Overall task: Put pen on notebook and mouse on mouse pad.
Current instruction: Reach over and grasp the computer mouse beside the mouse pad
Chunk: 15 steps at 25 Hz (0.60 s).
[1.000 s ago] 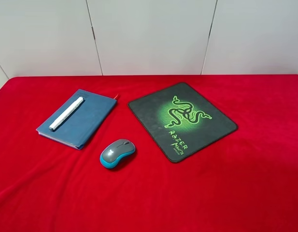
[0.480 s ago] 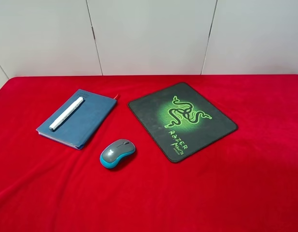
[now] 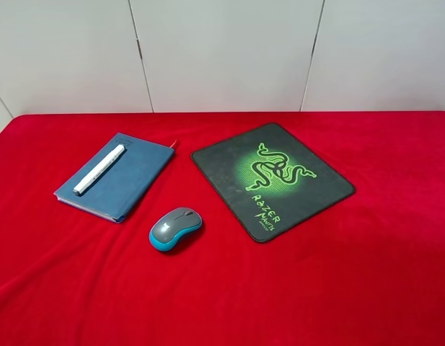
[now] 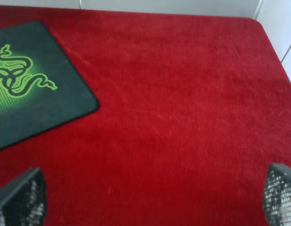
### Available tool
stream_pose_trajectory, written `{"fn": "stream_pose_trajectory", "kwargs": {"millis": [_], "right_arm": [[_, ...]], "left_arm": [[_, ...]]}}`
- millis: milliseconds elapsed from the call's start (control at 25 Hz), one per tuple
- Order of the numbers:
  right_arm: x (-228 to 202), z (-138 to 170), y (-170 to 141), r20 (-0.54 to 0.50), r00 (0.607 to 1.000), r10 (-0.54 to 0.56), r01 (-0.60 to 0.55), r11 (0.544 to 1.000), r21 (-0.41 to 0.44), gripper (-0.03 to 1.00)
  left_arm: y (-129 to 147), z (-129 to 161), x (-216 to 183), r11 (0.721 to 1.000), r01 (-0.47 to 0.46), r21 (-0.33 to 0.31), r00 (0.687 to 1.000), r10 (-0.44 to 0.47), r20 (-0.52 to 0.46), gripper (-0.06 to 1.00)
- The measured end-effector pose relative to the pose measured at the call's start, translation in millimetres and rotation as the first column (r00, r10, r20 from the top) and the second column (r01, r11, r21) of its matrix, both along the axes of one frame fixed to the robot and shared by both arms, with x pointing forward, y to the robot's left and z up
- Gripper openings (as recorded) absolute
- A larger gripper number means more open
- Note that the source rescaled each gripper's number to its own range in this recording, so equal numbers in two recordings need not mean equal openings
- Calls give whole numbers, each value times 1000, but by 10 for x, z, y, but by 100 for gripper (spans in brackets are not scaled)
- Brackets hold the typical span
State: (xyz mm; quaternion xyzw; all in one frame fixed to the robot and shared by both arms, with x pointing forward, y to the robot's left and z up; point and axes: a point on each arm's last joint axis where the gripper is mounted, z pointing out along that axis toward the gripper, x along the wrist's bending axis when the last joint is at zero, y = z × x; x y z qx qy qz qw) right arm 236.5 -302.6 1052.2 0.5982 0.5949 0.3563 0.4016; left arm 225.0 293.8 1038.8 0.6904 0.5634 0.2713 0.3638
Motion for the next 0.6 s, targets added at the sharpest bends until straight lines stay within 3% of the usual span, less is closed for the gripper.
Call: {"fn": "stream_pose_trajectory", "kwargs": {"millis": [600], "right_arm": [[0,0,0,0,1000,0,0,1000,0,100]], "left_arm": [[-2,3,12,1000,1,-1,1000,-1,13,100]]}}
